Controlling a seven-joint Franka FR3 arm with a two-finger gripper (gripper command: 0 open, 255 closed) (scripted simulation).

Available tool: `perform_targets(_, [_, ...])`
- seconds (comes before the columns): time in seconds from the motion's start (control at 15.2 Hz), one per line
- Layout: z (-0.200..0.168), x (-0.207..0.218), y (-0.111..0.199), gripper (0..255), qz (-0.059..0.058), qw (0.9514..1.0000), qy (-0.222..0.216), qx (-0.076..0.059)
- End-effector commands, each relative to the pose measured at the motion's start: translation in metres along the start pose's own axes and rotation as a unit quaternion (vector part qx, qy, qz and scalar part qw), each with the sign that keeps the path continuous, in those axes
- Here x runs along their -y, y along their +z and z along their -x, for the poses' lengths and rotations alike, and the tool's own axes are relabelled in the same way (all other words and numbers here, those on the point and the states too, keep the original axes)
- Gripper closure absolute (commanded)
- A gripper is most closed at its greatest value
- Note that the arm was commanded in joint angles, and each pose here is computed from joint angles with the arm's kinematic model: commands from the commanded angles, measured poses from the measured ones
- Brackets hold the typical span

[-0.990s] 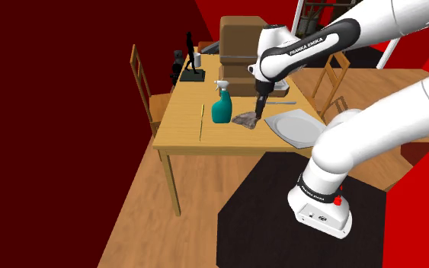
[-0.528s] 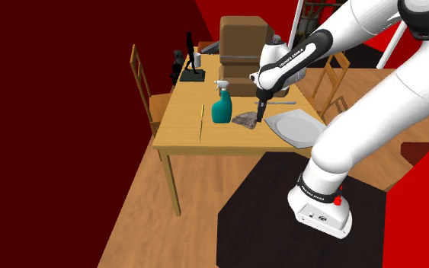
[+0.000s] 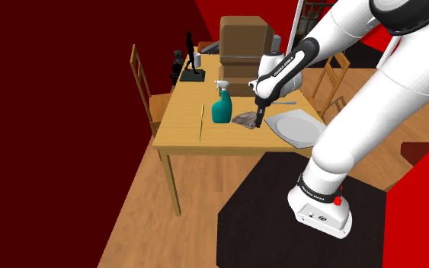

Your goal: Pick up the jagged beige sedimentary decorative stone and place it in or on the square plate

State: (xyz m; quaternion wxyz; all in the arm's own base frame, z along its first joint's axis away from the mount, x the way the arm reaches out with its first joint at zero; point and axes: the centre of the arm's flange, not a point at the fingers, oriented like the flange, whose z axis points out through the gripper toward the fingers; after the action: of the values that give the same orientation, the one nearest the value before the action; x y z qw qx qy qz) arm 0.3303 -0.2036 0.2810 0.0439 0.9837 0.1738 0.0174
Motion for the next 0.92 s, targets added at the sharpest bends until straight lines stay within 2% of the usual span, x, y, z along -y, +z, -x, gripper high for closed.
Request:
perform_targets(0.0, [-0.0003,-0.0001,0.0021,0,0.0,1.0,0.0,0.0])
perform_targets(0.33, [-0.0003,-0.0001,0.0021,0,0.0,1.0,0.0,0.0])
perform_targets(0.4, [-0.0002,-0.0002,0.002,255,0.0,1.0,0.0,0.0])
perform_targets(0.86, [0.0023,0.0073,0.0052,255,0.0,1.0,0.0,0.0])
